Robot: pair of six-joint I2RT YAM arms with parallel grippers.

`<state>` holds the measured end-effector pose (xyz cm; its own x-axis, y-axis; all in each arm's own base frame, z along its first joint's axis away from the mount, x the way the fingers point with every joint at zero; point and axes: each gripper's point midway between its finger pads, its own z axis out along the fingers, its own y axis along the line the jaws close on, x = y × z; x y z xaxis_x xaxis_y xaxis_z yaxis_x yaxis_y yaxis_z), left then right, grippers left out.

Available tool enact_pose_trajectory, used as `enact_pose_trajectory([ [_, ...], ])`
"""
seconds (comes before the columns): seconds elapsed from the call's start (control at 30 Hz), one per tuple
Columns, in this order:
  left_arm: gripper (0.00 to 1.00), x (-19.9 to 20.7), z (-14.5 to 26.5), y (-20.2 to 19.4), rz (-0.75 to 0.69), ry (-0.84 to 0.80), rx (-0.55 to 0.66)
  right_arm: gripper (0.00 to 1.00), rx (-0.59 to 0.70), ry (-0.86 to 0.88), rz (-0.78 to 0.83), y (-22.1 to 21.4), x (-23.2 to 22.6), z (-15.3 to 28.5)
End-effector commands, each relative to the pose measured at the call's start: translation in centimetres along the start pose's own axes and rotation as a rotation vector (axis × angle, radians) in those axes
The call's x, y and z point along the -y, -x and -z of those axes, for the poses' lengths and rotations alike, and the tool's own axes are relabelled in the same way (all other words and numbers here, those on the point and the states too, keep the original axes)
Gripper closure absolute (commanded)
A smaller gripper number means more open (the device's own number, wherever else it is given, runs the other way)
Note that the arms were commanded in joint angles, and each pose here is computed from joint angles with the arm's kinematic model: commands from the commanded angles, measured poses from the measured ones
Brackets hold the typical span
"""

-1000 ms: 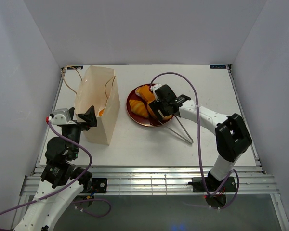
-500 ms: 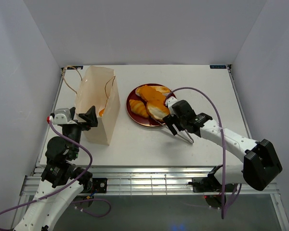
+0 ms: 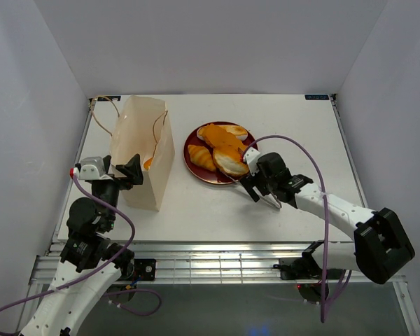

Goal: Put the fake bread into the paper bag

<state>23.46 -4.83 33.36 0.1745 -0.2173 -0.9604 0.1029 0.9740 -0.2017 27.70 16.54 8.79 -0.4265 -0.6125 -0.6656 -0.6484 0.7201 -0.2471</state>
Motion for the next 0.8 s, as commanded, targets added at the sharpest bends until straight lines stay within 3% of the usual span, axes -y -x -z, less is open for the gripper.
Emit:
enact_pose_trajectory([
  [0.0, 0.02, 0.6, -0.1, -0.1, 0.005, -0.028, -0.008, 0.1, 0.025, 0.012, 0.004, 0.3, -0.1, -1.3],
  [0.77, 0.02, 0.8, -0.1, -0.2, 0.005, -0.039, -0.012, 0.1, -0.041, 0.055, 0.004, -1.4, -0.3, -3.9],
])
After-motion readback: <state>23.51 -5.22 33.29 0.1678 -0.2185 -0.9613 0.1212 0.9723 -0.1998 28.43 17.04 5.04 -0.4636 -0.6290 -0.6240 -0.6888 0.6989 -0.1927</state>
